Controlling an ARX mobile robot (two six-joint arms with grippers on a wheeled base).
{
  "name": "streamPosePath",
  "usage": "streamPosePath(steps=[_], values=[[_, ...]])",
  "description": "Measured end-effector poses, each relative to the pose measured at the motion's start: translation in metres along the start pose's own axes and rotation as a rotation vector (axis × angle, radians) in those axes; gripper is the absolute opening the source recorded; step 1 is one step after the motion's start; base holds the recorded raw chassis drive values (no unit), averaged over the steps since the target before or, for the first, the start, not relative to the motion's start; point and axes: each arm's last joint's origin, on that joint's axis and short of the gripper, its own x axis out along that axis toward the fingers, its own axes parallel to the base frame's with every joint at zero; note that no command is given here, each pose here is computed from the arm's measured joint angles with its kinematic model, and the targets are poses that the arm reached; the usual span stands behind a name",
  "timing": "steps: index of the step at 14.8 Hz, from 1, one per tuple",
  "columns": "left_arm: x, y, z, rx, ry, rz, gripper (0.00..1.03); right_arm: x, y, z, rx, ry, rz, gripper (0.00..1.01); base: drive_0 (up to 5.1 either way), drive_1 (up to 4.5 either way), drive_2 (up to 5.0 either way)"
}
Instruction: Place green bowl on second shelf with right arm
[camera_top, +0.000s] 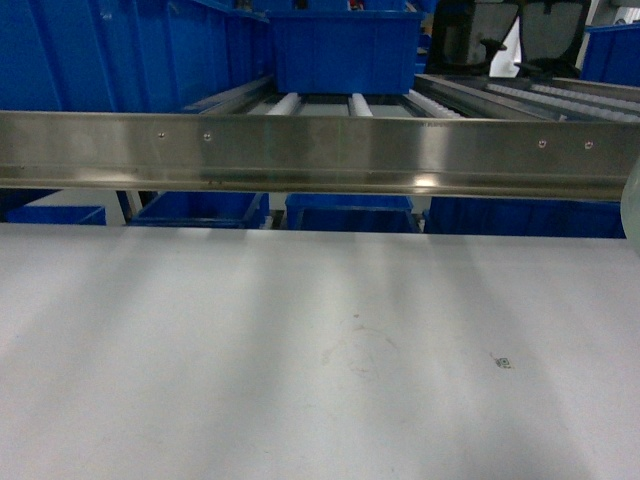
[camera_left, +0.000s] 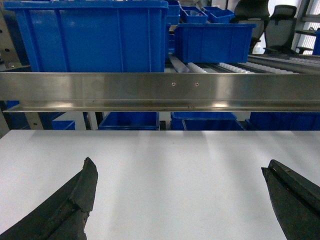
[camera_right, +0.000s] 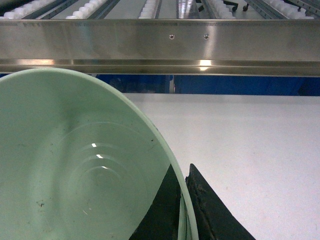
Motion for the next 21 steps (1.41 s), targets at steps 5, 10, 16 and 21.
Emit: streamPosePath(steps=[5,10,16,21], values=[[0.0000,0.0000,0.0000,0.000,0.000,0.000,0.98,0.0001,-0.0010,0.0019,0.022,-0.008,-0.003,0.02,0.0,0.00,0.0],[0.0000,0.0000,-0.0001,0.000,0.001,0.000,0.98,0.0000,-0.0026,0.0017,0.027,-0.006,-0.013,0.02,-3.9,2.02,2.0],[0.0000,0.0000,0.0000,0.000,0.000,0.000,0.98,0.0000,-0.0022,0.0025,0.030,-0.010,-0.007,0.02,-4.9,2.50,2.5],[0.0000,0.0000,0.0000,0.000,0.000,0.000,0.98,0.0000,-0.0022,0.0030,0.030,-0.013,-0.007,0.02,-4.9,2.43,2.4]])
